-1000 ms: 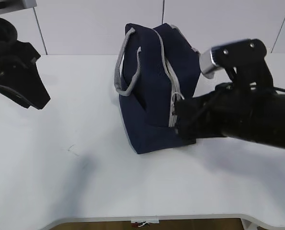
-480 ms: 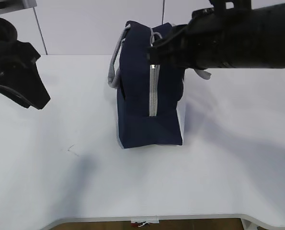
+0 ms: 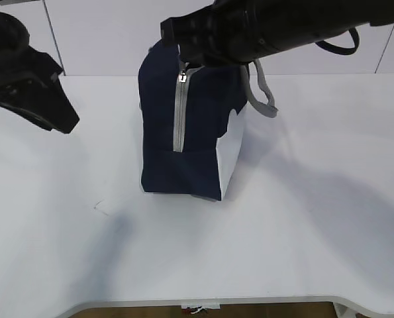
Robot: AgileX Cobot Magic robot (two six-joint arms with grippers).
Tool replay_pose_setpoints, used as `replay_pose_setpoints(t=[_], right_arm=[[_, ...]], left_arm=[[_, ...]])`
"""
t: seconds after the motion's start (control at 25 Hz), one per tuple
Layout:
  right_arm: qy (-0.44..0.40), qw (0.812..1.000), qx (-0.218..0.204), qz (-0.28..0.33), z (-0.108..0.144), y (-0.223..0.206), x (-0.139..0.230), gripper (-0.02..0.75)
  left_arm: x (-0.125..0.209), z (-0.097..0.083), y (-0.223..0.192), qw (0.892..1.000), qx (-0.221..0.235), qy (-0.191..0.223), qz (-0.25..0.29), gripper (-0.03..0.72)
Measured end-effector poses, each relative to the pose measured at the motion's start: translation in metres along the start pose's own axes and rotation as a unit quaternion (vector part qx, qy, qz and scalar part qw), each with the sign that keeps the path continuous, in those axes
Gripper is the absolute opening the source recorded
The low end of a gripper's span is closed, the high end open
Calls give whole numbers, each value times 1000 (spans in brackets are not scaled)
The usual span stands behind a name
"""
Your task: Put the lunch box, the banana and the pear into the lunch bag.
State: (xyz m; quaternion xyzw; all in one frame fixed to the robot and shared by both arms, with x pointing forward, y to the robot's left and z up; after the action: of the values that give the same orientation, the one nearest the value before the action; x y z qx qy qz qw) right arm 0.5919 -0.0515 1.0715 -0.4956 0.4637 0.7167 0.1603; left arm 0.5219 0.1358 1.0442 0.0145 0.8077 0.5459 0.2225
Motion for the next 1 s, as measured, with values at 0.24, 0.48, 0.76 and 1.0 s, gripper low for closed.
replay_pose_setpoints(t=[0.24,0.48,0.76,1.0], right_arm=[[-28,999,-13,11,5,1,-1,13],[-67,997,-28,12,10,2,-1,13],[-89,995,-36,13,12,2,-1,13],[-90,995,-37,13,12,2,-1,13]], left_arm=[[-25,-3,-16,998,22,-20,-52,406],[-47,-11,-32,992,60,-42,-99,460],[-62,-9,-55,988,71,-59,-123,452],[-70,-5,-73,986,76,-67,-131,269]])
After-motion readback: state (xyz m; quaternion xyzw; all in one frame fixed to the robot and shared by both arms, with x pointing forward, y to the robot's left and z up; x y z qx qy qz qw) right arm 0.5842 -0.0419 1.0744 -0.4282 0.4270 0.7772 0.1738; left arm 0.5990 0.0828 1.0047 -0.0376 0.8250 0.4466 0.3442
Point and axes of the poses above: a point on each arm's last joint axis where the gripper is mounted, y pointing back along that axis away from the gripper, z along the wrist's bending axis when the last joint is at zero, x = y × z, the point moved 7 cm from there along -y, pointing out along that axis toward the gripper, and after that the axes turned 9 degrees about y, right-handed, at the moved point
